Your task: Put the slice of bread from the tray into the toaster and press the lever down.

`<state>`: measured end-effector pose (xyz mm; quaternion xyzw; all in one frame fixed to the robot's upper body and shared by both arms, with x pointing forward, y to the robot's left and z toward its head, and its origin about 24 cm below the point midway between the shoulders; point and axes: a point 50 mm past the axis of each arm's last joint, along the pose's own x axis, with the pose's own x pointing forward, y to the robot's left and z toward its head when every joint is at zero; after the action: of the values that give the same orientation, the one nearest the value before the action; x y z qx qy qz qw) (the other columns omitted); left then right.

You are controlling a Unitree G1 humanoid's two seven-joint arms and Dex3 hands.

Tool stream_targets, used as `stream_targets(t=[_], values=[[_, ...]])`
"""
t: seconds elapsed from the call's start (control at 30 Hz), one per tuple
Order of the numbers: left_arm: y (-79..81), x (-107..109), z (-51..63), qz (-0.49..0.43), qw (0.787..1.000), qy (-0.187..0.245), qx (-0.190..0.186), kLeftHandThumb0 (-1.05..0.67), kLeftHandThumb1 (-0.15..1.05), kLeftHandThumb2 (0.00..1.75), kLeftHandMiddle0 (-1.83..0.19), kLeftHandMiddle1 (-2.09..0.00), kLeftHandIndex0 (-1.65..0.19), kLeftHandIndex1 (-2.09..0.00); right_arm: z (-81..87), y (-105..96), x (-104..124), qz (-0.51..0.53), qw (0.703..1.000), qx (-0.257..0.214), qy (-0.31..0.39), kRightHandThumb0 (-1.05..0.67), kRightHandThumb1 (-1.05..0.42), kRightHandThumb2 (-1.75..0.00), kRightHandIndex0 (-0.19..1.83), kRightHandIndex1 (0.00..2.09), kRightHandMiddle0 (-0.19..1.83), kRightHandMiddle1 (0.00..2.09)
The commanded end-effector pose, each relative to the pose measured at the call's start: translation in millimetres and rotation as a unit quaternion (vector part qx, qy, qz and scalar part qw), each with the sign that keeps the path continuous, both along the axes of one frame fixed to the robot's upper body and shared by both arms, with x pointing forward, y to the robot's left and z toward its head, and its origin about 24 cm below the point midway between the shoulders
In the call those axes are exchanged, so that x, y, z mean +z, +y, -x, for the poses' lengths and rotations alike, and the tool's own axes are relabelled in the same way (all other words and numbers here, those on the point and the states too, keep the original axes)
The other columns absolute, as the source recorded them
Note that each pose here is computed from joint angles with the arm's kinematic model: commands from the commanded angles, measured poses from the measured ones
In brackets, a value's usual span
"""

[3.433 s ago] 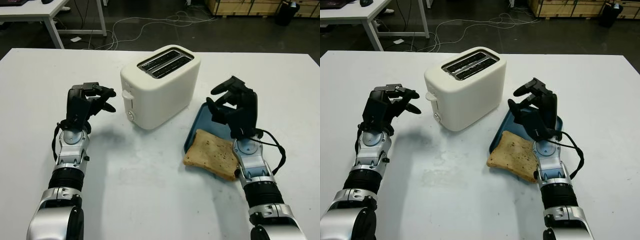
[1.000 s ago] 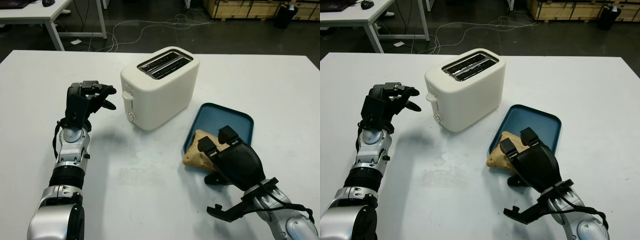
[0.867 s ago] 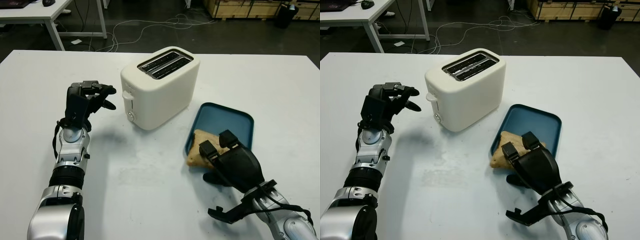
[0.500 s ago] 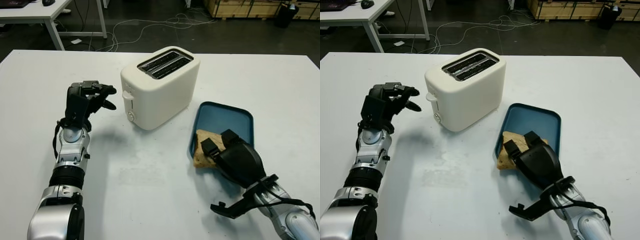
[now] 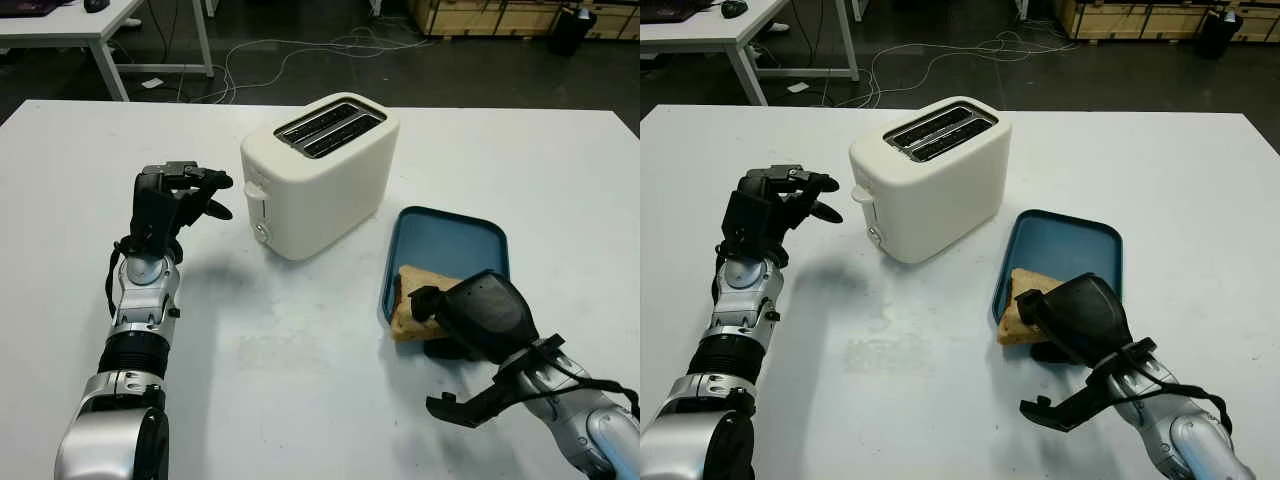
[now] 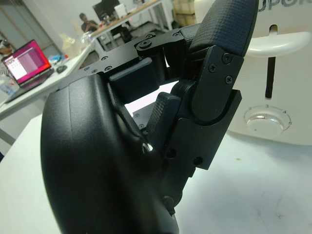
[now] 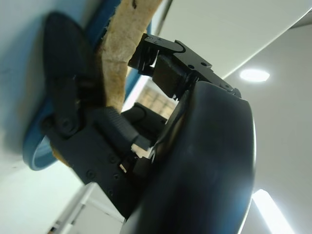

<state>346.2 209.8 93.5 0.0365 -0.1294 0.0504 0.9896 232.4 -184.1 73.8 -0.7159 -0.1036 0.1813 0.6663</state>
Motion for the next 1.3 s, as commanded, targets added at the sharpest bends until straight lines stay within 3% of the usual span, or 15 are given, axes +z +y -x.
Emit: stream_targets(t=[0.0,0.23,0.33,0.47,0.57,0.63,0.73,1.0,1.07,1.2,1.27], values=[[1.1,4,-0.7,0.000,1.000,-0.009,0.001,-1.05,0.87,0.00,-1.57,-0.65,-1.57,-0.34,-1.7,0,-1,-0.019,1.000,0.000,0.016,-1.04,-0.91,-0.09,1.57,1.30,1.56,0.87],[1.3,3,-0.5,0.002,1.000,-0.010,0.002,-1.05,0.87,0.00,-1.57,-0.64,-1.57,-0.33,-9.7,-4,-2,-0.075,0.997,-0.013,0.033,-1.05,-0.88,-0.02,1.57,1.37,1.57,0.99],[1.2,3,-0.3,-0.001,1.000,-0.010,0.002,-1.05,0.87,0.00,-1.57,-0.65,-1.57,-0.33,-14.0,-7,-1,-0.092,0.996,-0.010,-0.016,-1.05,-0.90,-0.02,1.57,1.47,1.57,1.05],[1.4,3,-0.4,0.000,1.000,-0.008,0.003,-1.05,0.87,0.00,-1.57,-0.65,-1.57,-0.33,-19.3,-12,-6,-0.107,0.992,-0.003,-0.064,-1.05,-0.92,-0.15,1.57,1.70,1.57,1.33],[1.2,3,0.0,0.002,1.000,-0.008,0.003,-1.05,0.87,0.00,-1.57,-0.65,-1.57,-0.33,-23.1,-15,-3,-0.097,0.991,0.000,-0.091,-1.05,-0.92,-0.32,1.57,1.74,1.57,1.37],[1.2,2,0.1,0.004,1.000,-0.007,0.003,-1.05,0.87,0.00,-1.57,-0.65,-1.57,-0.33,-25.3,-16,1,-0.113,0.988,0.000,-0.106,-1.05,-0.92,-0.33,1.57,1.74,1.57,1.35],[1.0,2,0.1,0.005,1.000,-0.006,0.004,-1.05,0.86,0.00,-1.57,-0.66,-1.57,-0.33,-28.4,-18,6,-0.128,0.984,-0.001,-0.122,-1.05,-0.92,-0.29,1.57,1.75,1.57,1.51],[1.0,1,0.3,0.004,1.000,-0.006,0.003,-1.05,0.87,0.00,-1.57,-0.66,-1.57,-0.33,-36.7,-19,40,-0.125,0.974,0.016,-0.188,-0.97,-0.91,-0.41,1.57,1.75,1.53,1.73],[1.2,1,0.4,0.002,1.000,-0.006,0.005,-1.05,0.87,0.00,-1.57,-0.66,-1.57,-0.34,-37.7,-18,49,-0.127,0.971,0.021,-0.202,-0.96,-0.91,-0.49,1.57,1.75,1.54,1.74],[1.5,0,0.8,0.002,1.000,-0.005,0.004,-1.05,0.87,0.00,-1.57,-0.65,-1.56,-0.34,-41.9,-16,73,-0.138,0.960,0.031,-0.241,-0.89,-0.71,-0.77,1.57,1.75,1.55,1.75],[1.6,0,0.9,0.001,1.000,-0.004,0.004,-1.05,0.87,0.00,-1.57,-0.65,-1.56,-0.34,-46.7,-17,86,-0.133,0.952,0.036,-0.274,-0.88,-0.74,-0.84,1.57,1.75,1.57,1.75]])
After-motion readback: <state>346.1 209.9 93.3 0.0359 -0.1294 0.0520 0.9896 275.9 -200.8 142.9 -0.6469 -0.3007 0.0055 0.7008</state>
